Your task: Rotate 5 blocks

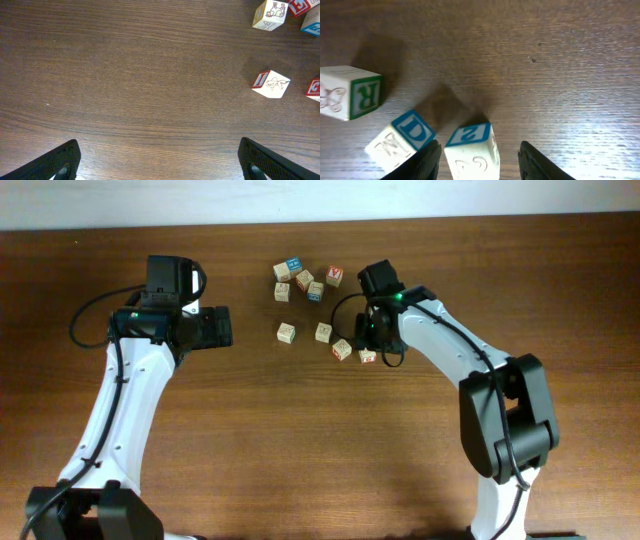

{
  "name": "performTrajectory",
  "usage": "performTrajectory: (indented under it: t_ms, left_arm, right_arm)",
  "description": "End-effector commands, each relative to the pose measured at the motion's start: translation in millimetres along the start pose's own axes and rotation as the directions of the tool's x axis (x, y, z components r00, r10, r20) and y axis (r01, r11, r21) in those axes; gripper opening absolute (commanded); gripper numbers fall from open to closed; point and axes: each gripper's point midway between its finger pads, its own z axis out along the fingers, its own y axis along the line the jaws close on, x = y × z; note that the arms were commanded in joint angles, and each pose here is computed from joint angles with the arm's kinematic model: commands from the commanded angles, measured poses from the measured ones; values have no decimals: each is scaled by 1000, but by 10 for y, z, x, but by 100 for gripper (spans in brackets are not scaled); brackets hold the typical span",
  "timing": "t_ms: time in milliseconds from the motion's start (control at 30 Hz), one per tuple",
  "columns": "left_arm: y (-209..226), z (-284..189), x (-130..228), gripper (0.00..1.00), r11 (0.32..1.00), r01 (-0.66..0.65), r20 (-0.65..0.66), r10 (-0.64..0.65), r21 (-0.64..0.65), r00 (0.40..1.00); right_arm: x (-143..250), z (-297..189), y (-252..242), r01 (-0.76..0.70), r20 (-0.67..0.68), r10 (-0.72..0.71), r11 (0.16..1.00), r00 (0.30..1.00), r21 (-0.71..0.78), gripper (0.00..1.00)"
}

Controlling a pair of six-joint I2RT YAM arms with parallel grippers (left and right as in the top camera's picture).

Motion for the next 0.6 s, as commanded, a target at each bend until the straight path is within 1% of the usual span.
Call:
performTrajectory:
  t_ms: [0,33,100,133,167,200,267,300,367,433,467,500,567]
  left_arm:
    - [12,-21,-67,99,1000,20,15,-20,-3,1000]
    - [12,-20,-66,99,1000,21,15,-21,-3,1000]
    - [13,-20,-66,99,1000,20,15,-20,-4,1000]
    - [13,-20,-66,99,1000,20,15,-20,-4,1000]
    - [13,-20,-66,99,1000,20,15,-20,-4,1000]
    - [13,-20,-66,99,1000,20,15,-20,-4,1000]
    - [13,-21,-67,99,1000,20,15,-20,-4,1000]
    - [13,-20,-66,99,1000,20,15,-20,-4,1000]
    - [13,-21,-67,99,1000,20,15,-20,-4,1000]
    - [13,-21,-67,99,1000,20,15,-20,-4,1000]
    - [13,-20,-66,99,1000,20,15,-20,-4,1000]
    - [13,-21,-67,99,1000,20,15,-20,-4,1000]
    - [13,-20,-66,99,1000,20,15,-20,-4,1000]
  right_arm:
    - [10,83,40,-2,-11,2,1000,1000,1,52]
    - [30,128,29,4,-21,-4,1000,1000,6,55]
    - [75,226,22,24,-43,-23,1000,999,7,55]
    - [75,226,19,26,-43,-26,1000,999,8,51]
    - [76,225,19,27,-44,-26,1000,999,8,45]
    - [84,225,16,26,-47,-26,1000,999,9,28]
    - [115,186,54,23,-68,-24,1000,997,-16,27]
    - [116,100,69,22,-79,-24,1000,997,-20,24]
    - [90,-99,85,23,-85,-24,1000,996,-17,22]
    - [48,-622,115,59,-74,-61,998,995,-24,22]
    - [132,-958,48,76,-71,-77,997,994,-10,22]
    - [257,-1174,-50,77,-91,-75,997,993,19,21]
    - [415,-1269,-123,85,-125,-79,996,989,42,19]
